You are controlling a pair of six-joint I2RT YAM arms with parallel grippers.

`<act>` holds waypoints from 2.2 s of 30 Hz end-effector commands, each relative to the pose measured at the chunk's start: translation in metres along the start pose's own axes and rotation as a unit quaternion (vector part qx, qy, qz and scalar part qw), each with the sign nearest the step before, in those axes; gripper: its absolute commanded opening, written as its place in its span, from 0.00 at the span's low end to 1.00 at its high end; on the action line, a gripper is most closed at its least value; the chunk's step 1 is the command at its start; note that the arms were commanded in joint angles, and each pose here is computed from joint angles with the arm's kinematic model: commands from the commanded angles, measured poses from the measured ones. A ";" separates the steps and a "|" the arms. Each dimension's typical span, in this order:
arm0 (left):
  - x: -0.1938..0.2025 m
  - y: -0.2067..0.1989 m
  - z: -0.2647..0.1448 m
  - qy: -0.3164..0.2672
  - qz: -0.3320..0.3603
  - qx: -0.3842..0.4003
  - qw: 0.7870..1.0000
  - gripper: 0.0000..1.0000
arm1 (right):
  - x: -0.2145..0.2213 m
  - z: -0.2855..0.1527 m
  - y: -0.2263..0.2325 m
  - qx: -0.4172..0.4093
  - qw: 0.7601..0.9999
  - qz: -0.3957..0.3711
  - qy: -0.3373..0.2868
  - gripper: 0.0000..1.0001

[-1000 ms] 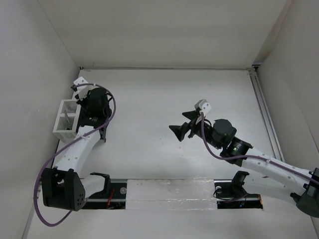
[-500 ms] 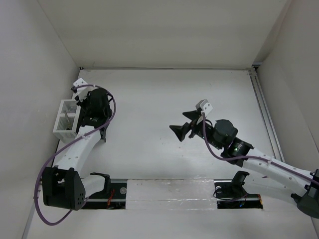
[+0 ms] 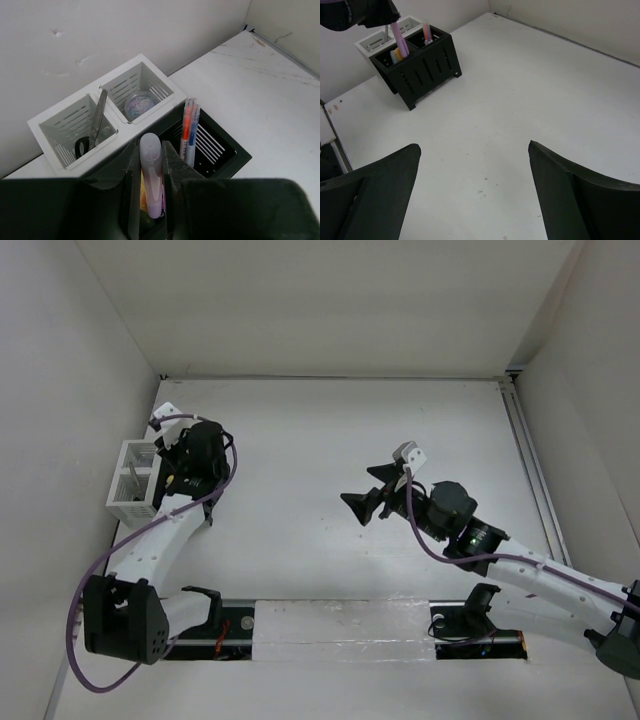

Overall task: Sort the stationery into containers
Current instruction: Place the pen in the storage box, then reset both arms

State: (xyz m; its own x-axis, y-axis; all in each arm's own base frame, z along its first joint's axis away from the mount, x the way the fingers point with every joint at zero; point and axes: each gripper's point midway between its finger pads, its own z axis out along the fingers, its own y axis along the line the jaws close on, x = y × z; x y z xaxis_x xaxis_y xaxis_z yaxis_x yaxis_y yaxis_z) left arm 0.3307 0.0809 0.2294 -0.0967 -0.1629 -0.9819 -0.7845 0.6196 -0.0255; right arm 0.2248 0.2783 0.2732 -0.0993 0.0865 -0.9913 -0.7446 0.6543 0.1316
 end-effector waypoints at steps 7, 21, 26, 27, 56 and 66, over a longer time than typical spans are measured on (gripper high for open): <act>0.002 0.014 -0.003 -0.003 0.006 -0.018 1.000 0.00 | -0.023 -0.003 0.003 -0.010 0.999 0.006 -0.042 0.95; 0.012 0.004 0.000 0.012 0.017 -0.006 1.000 0.24 | -0.027 -0.006 0.004 -0.011 0.999 0.006 -0.051 0.95; 0.012 0.005 0.000 0.010 0.011 -0.011 1.000 0.54 | -0.022 -0.006 0.003 -0.010 0.999 0.006 -0.047 0.95; 0.009 0.006 -0.001 0.008 0.007 -0.010 1.000 0.63 | -0.022 -0.006 0.003 -0.010 0.999 0.006 -0.047 0.96; -0.070 0.032 -0.110 0.058 -0.144 0.244 0.957 1.00 | -0.025 -0.008 -0.040 0.148 0.988 0.032 0.031 1.00; -0.100 0.061 -0.195 0.039 -0.219 0.421 0.879 1.00 | -0.121 -0.126 -0.067 0.247 0.967 0.058 -0.013 1.00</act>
State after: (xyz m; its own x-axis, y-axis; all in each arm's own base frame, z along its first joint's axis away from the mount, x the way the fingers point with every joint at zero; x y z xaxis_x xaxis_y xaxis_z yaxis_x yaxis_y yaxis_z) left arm 0.1871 0.0095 0.3512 0.0832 -0.5231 -0.8482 -0.1746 0.8303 -0.5292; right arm 0.2158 0.1668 0.3942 -0.0971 0.2187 -0.9710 -0.4217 0.8746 0.2391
